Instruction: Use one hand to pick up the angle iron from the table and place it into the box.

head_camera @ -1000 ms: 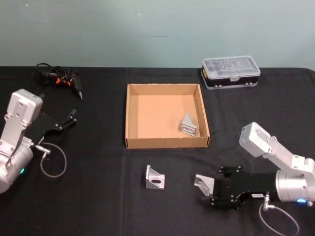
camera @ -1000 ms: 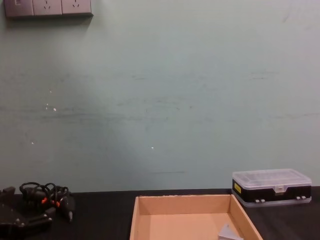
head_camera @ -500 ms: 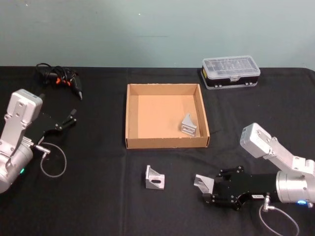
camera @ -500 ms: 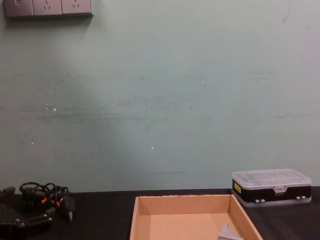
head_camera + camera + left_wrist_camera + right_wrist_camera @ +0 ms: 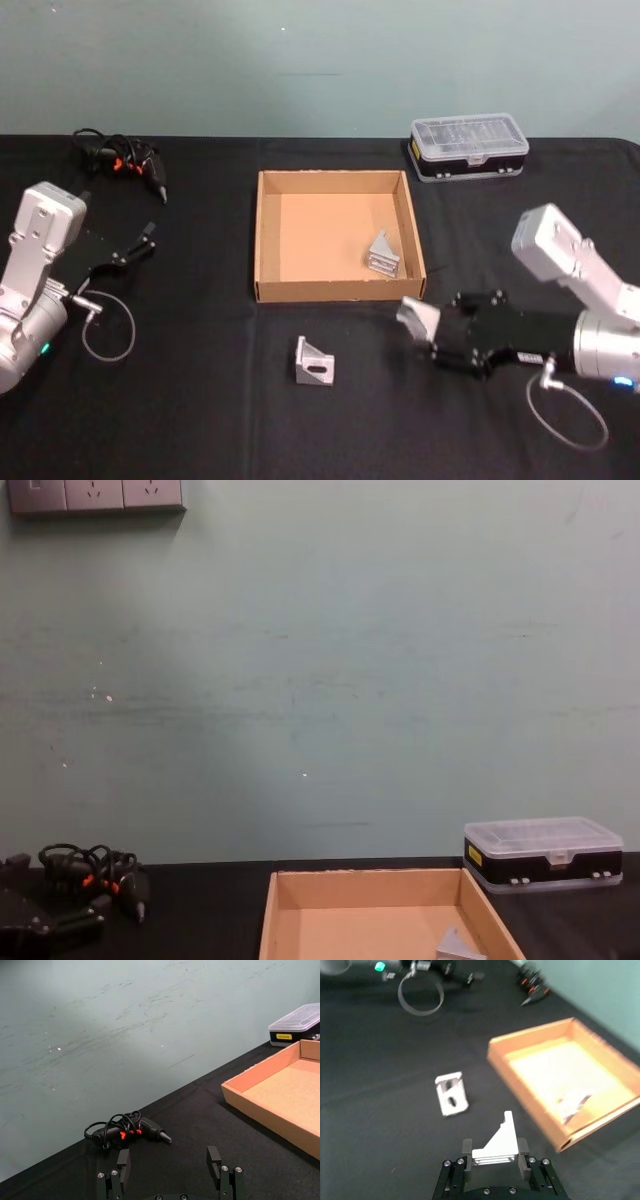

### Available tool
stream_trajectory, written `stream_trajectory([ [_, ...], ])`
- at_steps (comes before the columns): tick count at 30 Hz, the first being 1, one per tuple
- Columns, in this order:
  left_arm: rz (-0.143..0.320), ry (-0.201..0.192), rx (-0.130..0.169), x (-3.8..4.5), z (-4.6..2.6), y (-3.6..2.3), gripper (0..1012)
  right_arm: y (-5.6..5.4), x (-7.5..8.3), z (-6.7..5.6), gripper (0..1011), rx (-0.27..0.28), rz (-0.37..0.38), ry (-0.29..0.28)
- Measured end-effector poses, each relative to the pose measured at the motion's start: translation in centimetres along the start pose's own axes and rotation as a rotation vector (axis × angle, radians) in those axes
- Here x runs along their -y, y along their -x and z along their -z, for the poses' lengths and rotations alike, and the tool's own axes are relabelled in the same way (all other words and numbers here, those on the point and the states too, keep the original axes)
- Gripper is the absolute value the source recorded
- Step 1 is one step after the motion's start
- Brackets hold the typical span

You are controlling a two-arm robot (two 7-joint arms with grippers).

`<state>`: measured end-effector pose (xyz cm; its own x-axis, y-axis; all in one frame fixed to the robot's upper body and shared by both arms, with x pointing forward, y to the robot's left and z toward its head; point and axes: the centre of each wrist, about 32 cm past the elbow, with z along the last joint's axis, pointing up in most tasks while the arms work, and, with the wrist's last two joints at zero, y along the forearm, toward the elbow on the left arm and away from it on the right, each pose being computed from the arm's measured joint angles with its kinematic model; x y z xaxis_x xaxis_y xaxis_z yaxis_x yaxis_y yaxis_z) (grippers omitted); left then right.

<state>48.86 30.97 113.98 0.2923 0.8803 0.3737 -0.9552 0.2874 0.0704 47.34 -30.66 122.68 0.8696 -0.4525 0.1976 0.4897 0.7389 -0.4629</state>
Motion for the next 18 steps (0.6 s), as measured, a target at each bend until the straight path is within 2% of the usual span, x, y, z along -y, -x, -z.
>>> stream_trajectory([
  [7,0.000,0.000,0.000,0.00,0.00,0.00,1000,0.0,-0.8,-2.1,530,0.004,0.077,-0.060],
  [12,0.000,0.000,0.000,0.00,0.00,0.00,1000,-0.3,-2.9,-3.5,530,-0.002,0.119,-0.096],
  [18,0.000,0.000,0.000,0.00,0.00,0.00,1000,-1.2,-5.9,-4.6,530,-0.010,0.133,-0.104],
])
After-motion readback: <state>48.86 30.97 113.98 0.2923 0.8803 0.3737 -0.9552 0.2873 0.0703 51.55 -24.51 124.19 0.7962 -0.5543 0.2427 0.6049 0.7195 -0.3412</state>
